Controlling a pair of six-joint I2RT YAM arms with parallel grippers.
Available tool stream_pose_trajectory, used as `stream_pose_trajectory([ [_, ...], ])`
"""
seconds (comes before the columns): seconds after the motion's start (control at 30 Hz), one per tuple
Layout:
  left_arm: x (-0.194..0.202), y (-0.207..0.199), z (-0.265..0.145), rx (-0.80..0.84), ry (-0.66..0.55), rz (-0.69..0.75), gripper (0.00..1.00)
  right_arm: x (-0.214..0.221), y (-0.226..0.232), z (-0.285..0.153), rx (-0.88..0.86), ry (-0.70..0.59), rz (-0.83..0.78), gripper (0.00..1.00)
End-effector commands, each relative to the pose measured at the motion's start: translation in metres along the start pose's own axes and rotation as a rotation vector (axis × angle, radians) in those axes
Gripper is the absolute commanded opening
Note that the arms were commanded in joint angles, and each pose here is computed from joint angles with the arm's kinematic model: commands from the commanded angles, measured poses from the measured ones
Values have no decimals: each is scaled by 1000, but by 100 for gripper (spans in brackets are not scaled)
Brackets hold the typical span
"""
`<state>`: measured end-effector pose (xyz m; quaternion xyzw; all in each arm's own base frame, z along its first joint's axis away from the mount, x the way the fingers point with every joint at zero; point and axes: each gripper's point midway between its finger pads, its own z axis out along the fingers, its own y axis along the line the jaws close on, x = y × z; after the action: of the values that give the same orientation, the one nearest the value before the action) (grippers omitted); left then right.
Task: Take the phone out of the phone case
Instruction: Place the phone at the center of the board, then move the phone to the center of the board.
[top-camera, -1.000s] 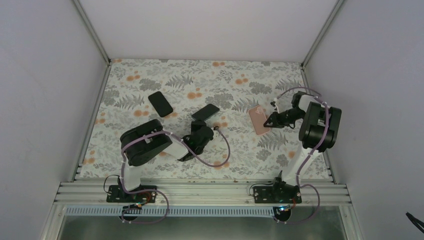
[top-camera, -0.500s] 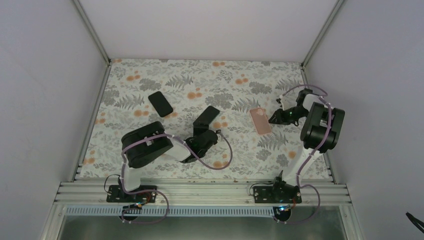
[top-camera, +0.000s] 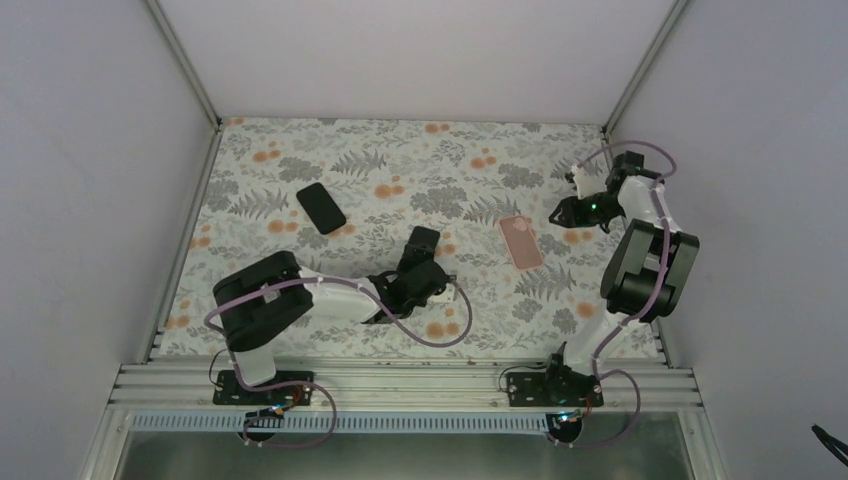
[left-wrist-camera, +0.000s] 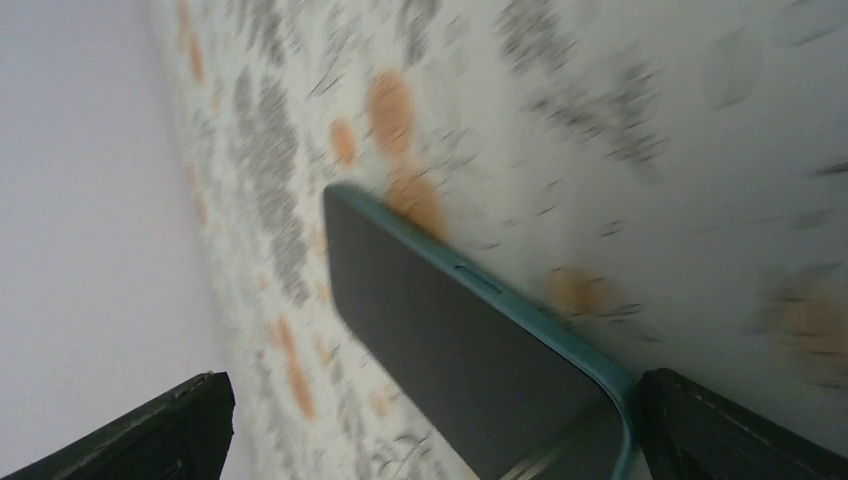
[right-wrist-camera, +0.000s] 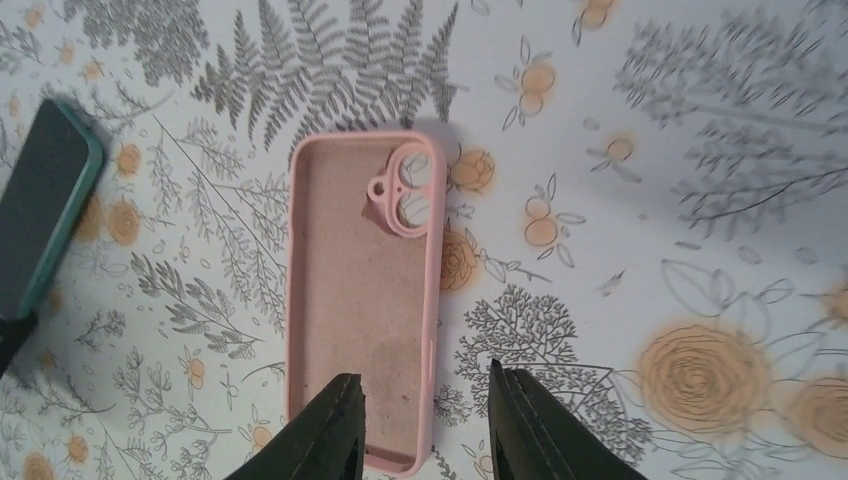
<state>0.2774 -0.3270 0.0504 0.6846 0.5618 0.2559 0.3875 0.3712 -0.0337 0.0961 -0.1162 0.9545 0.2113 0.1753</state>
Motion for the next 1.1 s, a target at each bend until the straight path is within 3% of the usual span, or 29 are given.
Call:
stream_pose_trajectory([
  [0.0, -7, -66, -31, 387, -83, 75, 100, -18, 6, -29, 57, -43, -58, 35],
  [0.23, -27, -55, -68, 587, -136, 59, 100, -39, 22, -35, 82, -59, -126, 40],
  [0.4, -26, 4, -78, 485, -169, -44, 100, -55, 54, -22, 125, -63, -253, 41],
  [0.57, 36, 120, -59, 315, -142, -338, 100, -69, 97, 2, 121, -60, -366, 41],
  [0.7, 125, 183, -40, 121, -13, -523, 98, -84, 139, 18, 45, -74, -441, 41],
  [0.8, 194, 200, -24, 42, 109, -635, 90, -93, 170, 36, 1, -75, -494, 41],
  [0.83, 215, 197, -15, 36, 153, -669, 84, -92, 181, 45, -14, -65, -511, 40],
  [0.87, 237, 197, -9, 20, 191, -710, 69, -92, 189, 54, -21, -49, -525, 39],
  [0.97, 283, 183, 8, 13, 274, -789, 57, -92, 214, 78, -33, -24, -571, 32],
  [1.07, 315, 164, 30, 16, 360, -836, 24, -93, 238, 95, -50, -15, -611, 21],
])
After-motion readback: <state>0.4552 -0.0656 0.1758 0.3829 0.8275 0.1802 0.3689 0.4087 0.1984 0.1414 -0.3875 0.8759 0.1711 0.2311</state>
